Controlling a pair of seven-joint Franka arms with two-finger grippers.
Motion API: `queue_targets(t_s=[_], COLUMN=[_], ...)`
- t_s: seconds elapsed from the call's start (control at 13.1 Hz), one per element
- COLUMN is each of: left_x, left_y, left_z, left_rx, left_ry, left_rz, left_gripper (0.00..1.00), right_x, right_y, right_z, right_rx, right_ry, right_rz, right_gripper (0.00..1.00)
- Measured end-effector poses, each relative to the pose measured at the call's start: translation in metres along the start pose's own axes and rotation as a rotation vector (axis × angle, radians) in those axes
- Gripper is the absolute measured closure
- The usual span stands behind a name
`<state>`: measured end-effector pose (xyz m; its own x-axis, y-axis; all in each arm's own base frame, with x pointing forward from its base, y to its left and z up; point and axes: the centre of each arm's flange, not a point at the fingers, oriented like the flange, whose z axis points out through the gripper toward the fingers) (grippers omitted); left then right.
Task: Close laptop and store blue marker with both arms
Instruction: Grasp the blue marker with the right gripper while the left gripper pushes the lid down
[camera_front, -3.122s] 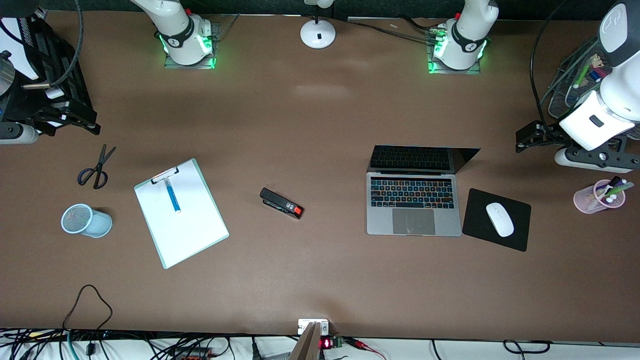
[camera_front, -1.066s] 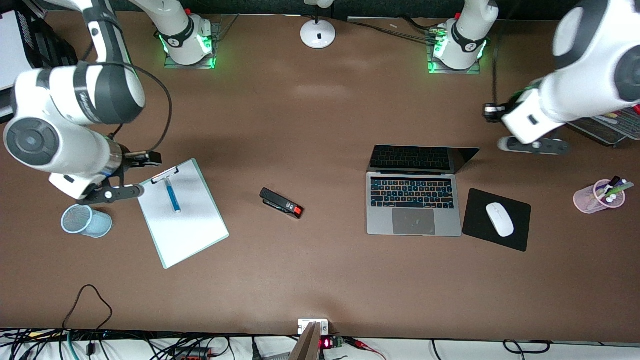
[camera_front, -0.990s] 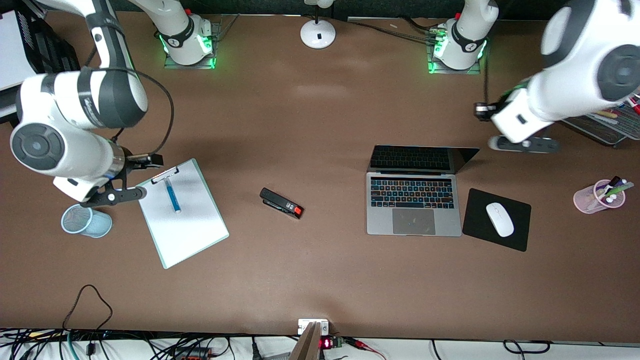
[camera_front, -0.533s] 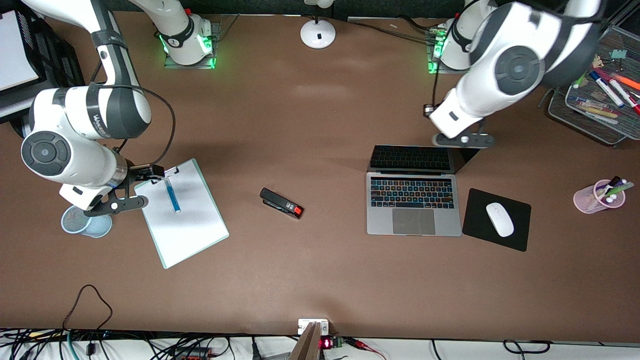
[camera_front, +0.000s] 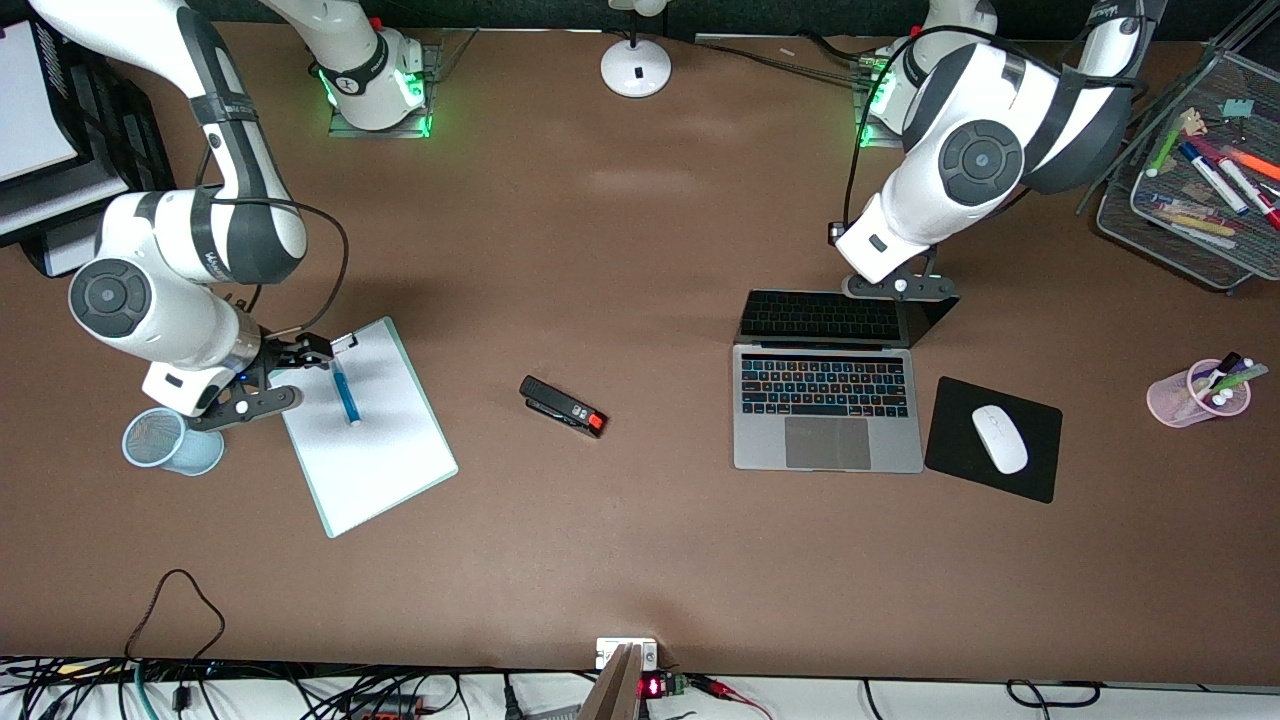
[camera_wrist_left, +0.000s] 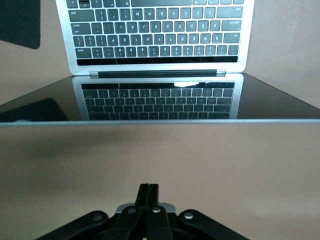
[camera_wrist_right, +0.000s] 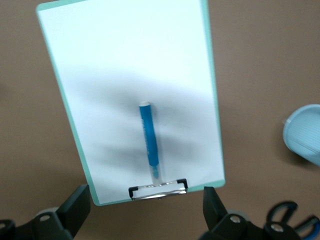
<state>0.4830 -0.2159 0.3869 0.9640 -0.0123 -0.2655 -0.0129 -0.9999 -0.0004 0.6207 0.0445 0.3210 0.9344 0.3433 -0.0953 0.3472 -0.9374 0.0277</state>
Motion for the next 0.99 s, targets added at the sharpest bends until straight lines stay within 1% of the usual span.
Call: queue_targets(t_s=[0.3, 0.38, 0.53, 0.61, 0.69, 0.76, 0.84, 0.91, 0.99], left_x=[0.004, 0.005, 0.006, 0.007, 0.009, 0.011, 0.013, 0.015, 0.018], left_y=[-0.002, -0.003, -0.003, -0.003, -0.002, -0.002, -0.003, -0.003, -0.004], left_z=[0.025, 0.027, 0.03, 0.029, 0.027, 0.026, 0.025, 0.026, 0.027], left_rx=[-0.021, -0.026, -0.029, -0.032, -0.032, -0.028, -0.021, -0.014, -0.002], left_ry=[0.062, 0.074, 0.085, 0.099, 0.119, 0.14, 0.158, 0.171, 0.185], left_rz=[-0.007, -0.008, -0.008, -0.007, -0.004, 0.002, 0.009, 0.016, 0.026], left_gripper=[0.99, 0.99, 0.99, 0.99, 0.99, 0.99, 0.99, 0.99, 0.99], right_x=[-0.003, -0.005, -0.007, -0.006, -0.005, -0.003, -0.001, 0.001, 0.001], right_y=[-0.002, -0.003, -0.004, -0.005, -0.005, -0.005, -0.003, -0.001, 0.0], right_z=[0.016, 0.024, 0.043, 0.049, 0.054, 0.059, 0.065, 0.074, 0.083], right_rx=[-0.003, -0.004, -0.002, -0.002, -0.004, -0.008, -0.014, -0.017, -0.019], right_ry=[0.038, 0.042, 0.032, 0.03, 0.033, 0.042, 0.055, 0.06, 0.06], right_rz=[-0.072, -0.09, -0.105, -0.111, -0.13, -0.163, -0.195, -0.214, -0.223], right_gripper=[0.0, 0.0, 0.0, 0.03, 0.03, 0.08, 0.09, 0.12, 0.12])
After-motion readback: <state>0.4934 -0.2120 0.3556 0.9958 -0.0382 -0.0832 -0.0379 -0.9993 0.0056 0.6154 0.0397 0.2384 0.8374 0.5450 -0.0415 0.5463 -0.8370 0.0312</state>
